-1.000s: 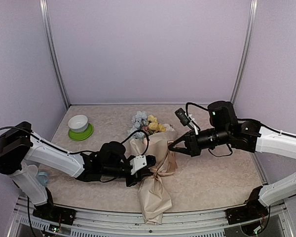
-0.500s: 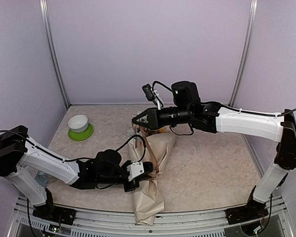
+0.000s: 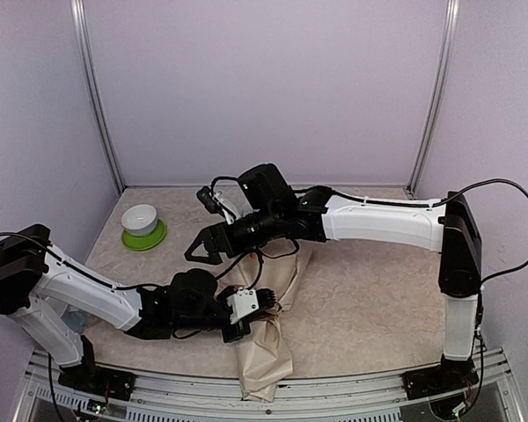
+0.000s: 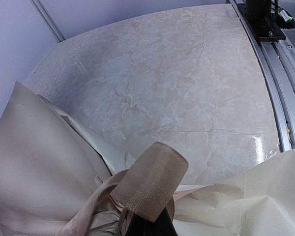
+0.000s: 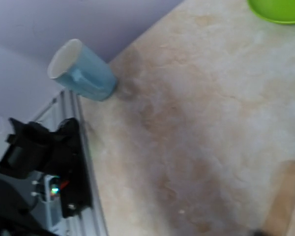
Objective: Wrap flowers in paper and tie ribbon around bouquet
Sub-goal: Place the right side of the half-tied ribbon on the folded bouquet, then pass from the left arm to the right
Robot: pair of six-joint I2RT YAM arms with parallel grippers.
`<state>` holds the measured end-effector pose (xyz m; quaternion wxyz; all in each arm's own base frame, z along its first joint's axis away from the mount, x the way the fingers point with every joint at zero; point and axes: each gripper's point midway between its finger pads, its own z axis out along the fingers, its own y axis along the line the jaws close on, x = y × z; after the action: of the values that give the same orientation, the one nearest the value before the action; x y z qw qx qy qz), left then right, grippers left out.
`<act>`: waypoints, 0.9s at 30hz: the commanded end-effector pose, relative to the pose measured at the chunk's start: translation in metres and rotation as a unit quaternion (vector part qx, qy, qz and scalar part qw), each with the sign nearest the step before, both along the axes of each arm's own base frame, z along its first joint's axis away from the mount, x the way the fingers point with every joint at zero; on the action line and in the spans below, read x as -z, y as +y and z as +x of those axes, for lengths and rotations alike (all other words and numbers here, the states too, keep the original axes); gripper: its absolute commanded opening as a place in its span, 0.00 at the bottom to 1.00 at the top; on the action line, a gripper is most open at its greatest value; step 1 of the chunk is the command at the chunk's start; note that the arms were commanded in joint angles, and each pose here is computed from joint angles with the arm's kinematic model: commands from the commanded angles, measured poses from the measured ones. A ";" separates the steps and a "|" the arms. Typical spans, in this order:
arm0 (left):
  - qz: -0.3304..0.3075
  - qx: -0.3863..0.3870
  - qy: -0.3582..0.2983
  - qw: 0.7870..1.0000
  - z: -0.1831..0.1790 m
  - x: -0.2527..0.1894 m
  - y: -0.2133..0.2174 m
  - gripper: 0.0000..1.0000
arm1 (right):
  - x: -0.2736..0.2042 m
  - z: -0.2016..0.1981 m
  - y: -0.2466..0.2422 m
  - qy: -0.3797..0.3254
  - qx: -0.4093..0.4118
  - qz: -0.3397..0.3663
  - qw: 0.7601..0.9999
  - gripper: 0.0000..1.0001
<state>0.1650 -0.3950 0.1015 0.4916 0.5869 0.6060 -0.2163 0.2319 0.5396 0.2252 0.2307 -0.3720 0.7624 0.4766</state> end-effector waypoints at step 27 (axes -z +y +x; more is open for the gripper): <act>-0.042 0.003 0.115 0.992 0.013 0.002 0.000 0.00 | 0.042 -0.055 -0.148 -0.106 -0.004 0.010 0.994 0.69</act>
<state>0.1786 -0.3883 0.0915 0.4439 0.5463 0.6505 -0.2851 0.1902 0.3688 0.1821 0.2916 -0.3760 0.7667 0.4311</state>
